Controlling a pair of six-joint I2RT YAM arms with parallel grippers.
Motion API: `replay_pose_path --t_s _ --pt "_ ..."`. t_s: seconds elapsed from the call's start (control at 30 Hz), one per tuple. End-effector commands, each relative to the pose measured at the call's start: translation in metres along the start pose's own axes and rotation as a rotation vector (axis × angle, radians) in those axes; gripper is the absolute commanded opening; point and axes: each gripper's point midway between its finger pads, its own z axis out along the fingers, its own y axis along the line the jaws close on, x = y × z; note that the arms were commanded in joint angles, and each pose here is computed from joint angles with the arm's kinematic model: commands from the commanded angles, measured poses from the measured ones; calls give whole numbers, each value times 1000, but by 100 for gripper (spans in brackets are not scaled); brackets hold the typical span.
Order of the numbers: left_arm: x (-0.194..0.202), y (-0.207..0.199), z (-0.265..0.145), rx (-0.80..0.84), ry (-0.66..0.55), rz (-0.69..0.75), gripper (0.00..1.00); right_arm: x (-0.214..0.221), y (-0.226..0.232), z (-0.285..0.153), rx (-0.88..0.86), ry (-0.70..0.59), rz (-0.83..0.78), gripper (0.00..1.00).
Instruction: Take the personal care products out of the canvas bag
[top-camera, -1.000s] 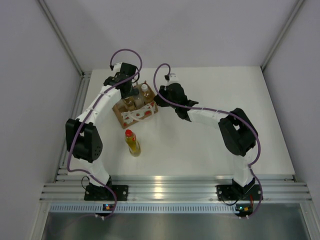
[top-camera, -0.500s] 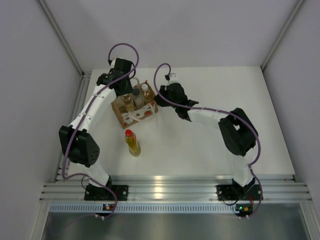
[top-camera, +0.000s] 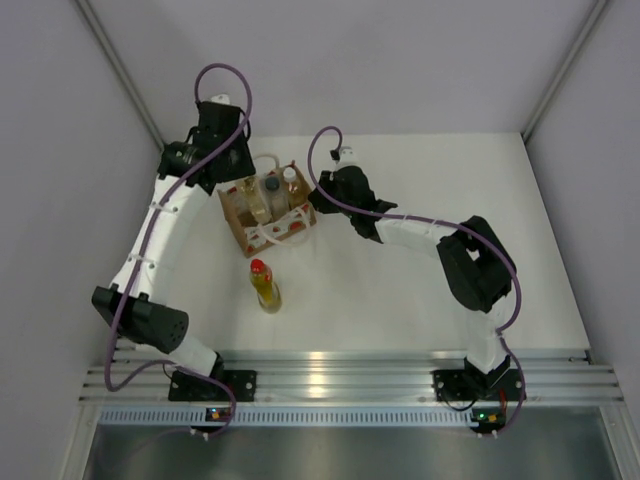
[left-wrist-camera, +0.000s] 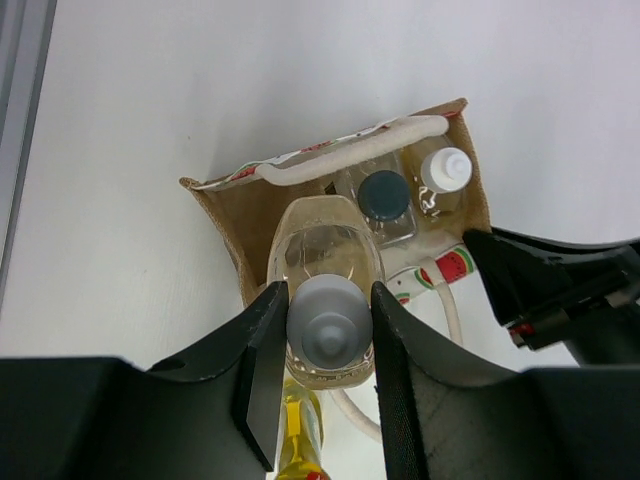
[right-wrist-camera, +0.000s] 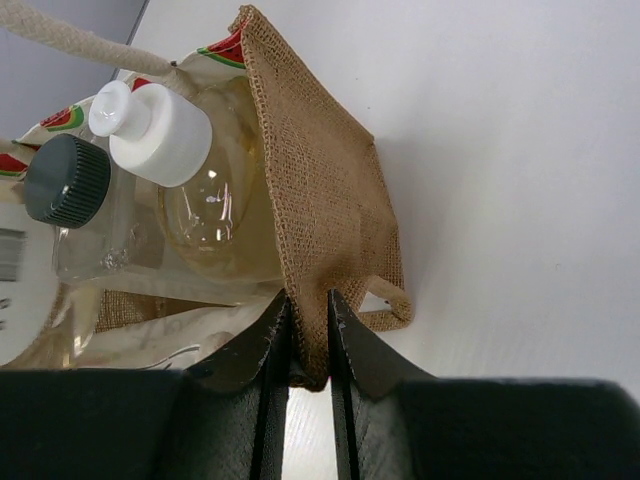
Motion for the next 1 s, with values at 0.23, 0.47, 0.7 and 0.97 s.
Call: replay_pose_path --t_s 0.23,0.47,0.7,0.97 --pt "-75 -32 -139 378 -294 -90 0 15 -10 -5 52 68 -10 3" --pt "-47 -64 -174 639 -198 -37 0 12 -9 -5 53 68 -13 3" --pt "4 -93 -191 757 -99 68 0 9 -7 -6 51 67 -14 3" --pt "60 -99 -165 561 -83 140 0 6 -7 -7 61 69 -25 3"
